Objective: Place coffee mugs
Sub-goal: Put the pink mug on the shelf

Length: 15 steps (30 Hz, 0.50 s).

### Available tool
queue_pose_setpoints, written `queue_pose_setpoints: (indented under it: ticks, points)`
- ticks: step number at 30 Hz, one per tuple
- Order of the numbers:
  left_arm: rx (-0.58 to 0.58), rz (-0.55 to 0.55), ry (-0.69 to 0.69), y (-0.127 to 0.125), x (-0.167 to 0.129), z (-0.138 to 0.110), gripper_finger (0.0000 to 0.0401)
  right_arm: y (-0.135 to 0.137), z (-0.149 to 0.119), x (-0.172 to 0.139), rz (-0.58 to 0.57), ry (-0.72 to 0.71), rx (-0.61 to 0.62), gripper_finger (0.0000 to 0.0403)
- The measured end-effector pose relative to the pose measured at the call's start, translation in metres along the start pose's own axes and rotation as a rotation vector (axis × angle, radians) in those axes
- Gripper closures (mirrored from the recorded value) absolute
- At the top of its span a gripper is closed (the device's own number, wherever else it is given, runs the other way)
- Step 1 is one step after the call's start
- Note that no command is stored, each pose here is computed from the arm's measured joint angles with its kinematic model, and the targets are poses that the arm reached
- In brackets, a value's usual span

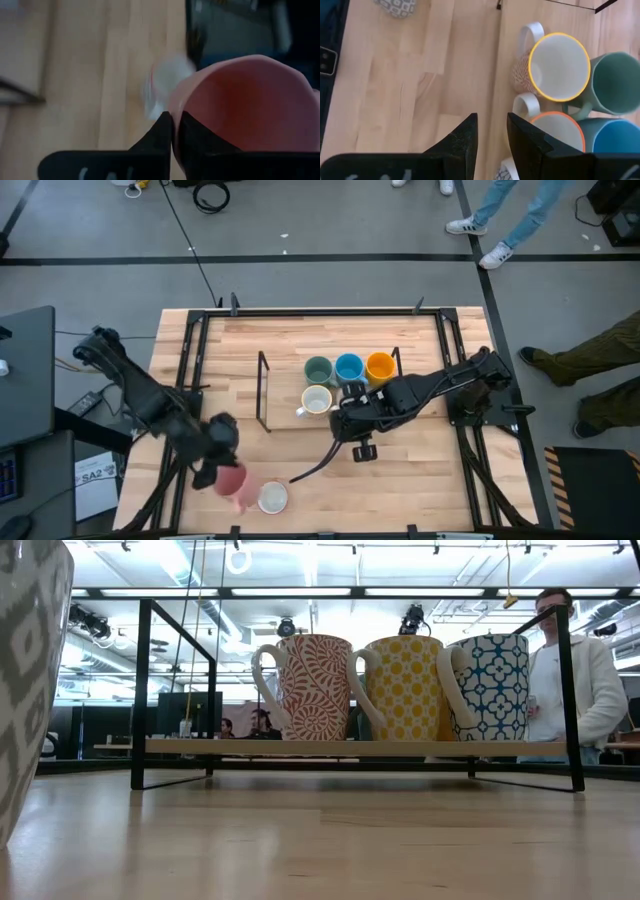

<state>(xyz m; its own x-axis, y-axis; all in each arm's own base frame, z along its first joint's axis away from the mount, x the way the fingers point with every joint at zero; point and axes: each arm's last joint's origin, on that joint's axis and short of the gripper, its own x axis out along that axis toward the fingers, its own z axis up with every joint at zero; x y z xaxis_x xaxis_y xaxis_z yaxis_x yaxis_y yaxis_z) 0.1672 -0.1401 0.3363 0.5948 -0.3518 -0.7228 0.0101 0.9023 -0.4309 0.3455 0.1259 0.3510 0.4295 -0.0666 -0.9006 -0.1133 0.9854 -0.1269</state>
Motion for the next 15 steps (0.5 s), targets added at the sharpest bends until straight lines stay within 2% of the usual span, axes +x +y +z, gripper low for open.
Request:
queue_pose_setpoints:
  ticks: [3, 7, 12, 15]
  points:
    - [-0.035, 0.006, -0.113, 0.001, -0.022, 0.028, 0.0379, 0.002, -0.003, -0.005, 0.002, 0.001, -0.005, 0.0293]
    - [-0.05, 0.075, -0.215, 0.017, -0.045, 0.057, 0.0379, 0.005, -0.006, -0.014, -0.001, -0.019, -0.018, 0.0293]
    - [-0.08, 0.215, -0.319, 0.05, -0.064, 0.089, 0.0379, 0.008, -0.009, -0.025, 0.001, -0.047, -0.028, 0.0293]
    - [-0.115, 0.3, -0.328, 0.073, -0.071, 0.108, 0.0379, 0.009, -0.01, -0.026, 0.004, -0.047, -0.032, 0.0293]
